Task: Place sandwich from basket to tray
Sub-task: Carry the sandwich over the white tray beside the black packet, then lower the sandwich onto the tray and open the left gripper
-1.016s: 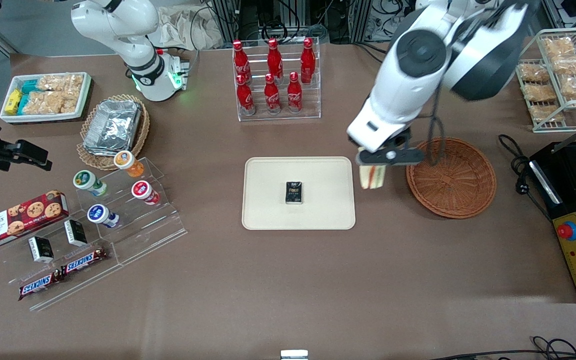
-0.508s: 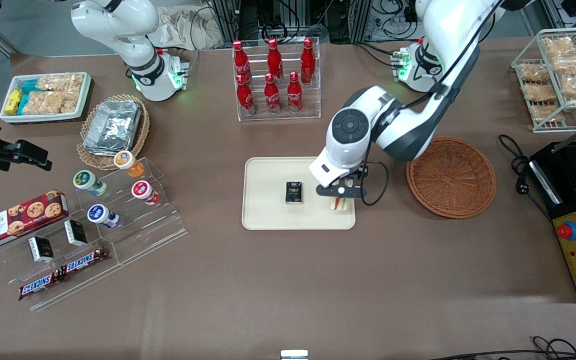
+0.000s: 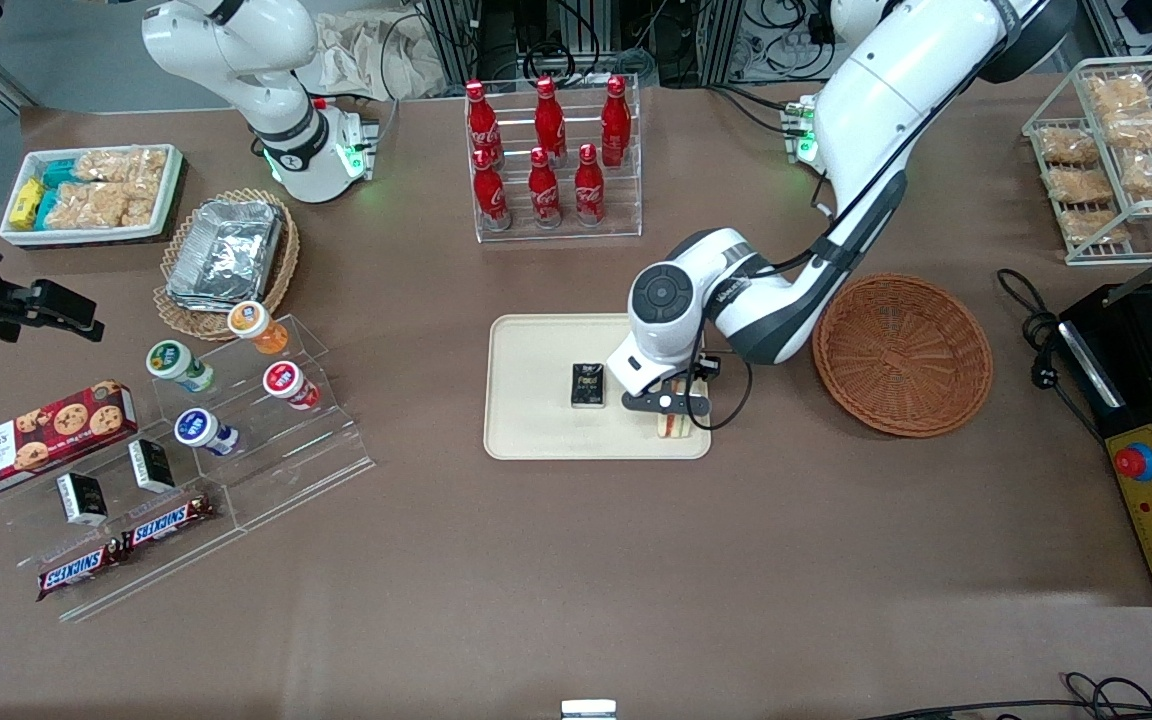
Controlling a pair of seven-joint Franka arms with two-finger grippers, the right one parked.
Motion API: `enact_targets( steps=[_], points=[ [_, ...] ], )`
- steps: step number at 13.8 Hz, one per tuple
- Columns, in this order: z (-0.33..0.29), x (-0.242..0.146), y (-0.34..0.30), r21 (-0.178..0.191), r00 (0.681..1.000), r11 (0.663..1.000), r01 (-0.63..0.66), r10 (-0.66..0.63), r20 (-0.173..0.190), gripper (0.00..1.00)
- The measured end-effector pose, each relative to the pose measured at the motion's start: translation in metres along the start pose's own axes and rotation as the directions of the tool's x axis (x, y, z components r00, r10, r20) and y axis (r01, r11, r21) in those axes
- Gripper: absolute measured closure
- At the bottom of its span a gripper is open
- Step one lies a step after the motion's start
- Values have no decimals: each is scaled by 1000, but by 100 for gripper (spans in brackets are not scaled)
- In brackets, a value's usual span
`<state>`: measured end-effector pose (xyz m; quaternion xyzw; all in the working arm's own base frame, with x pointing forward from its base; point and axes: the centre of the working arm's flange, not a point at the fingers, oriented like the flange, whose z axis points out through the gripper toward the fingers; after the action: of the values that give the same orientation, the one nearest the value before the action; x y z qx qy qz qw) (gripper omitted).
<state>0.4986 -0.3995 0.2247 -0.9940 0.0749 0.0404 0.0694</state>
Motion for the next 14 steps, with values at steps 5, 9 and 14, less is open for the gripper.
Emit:
enact_targets(
  steps=[5, 9, 14],
  points=[
    [5, 0, 0, 14, 1000, 1000, -14, 14, -6, 48],
    [3, 2, 0, 13, 1000, 1000, -11, 11, -11, 9],
    [-23, 16, -2, -19, 998, 999, 28, -29, -49, 0]
  ],
)
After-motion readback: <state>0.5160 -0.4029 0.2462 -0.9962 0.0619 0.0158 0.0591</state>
